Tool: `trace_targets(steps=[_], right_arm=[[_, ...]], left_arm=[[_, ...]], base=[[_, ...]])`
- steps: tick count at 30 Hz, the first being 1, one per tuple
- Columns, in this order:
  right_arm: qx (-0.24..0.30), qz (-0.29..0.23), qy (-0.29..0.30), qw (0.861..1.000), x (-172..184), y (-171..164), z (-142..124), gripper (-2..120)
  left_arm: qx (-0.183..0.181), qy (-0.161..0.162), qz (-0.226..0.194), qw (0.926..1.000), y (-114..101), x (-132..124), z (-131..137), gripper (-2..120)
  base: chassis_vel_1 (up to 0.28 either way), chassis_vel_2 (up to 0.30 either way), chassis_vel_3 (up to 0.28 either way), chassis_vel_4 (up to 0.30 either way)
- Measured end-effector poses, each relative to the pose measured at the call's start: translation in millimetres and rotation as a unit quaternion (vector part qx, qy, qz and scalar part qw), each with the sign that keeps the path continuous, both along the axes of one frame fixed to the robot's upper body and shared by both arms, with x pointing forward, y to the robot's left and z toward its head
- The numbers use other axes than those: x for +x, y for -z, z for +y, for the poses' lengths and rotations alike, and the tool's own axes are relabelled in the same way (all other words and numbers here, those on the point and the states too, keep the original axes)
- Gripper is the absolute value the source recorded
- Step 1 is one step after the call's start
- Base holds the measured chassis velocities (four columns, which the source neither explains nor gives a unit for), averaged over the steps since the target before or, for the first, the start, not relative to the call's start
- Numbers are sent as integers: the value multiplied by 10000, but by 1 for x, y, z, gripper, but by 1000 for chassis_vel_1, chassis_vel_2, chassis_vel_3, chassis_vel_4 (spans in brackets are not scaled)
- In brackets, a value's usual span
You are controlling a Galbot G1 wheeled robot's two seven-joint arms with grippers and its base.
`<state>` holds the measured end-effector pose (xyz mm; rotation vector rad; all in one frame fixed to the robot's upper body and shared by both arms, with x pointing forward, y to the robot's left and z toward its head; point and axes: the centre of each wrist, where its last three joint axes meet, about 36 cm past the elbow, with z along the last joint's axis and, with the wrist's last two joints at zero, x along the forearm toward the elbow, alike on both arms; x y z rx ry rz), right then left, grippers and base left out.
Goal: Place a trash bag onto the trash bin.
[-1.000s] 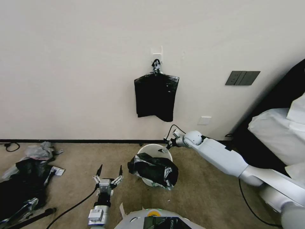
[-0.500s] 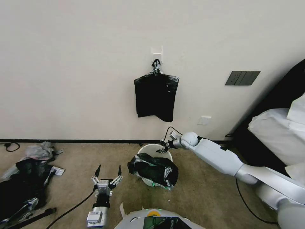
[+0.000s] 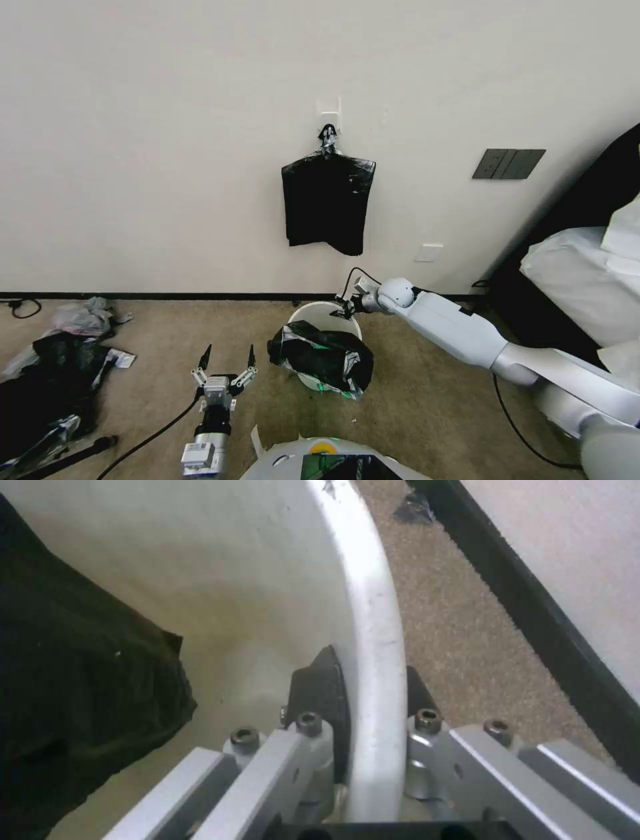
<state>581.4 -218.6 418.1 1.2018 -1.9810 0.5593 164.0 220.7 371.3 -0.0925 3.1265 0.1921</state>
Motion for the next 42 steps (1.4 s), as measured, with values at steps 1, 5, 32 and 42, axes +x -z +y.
trace_targets(steps=[1,5,32,42], right_arm=[[-1,-2,-5,10000,0,0,0,6],[-8,-10,-26,10000,-1,0,0,6],[734,-14,1835,9803,-42,-46,-44,2],[1180,-143,2721,9549,-91,-65,-49,2]], left_arm=[[-14,-8,2,10000,0,0,0,100],[-64,-39,19,10000,0,-1,0,100],[-177,-102,83,9998,-7,10,2,100],[-250,-49,167,9995,-10,20,3,100]], base=[[0,0,0,0],[0,0,0,0],[0,0,0,0],[0,0,0,0]])
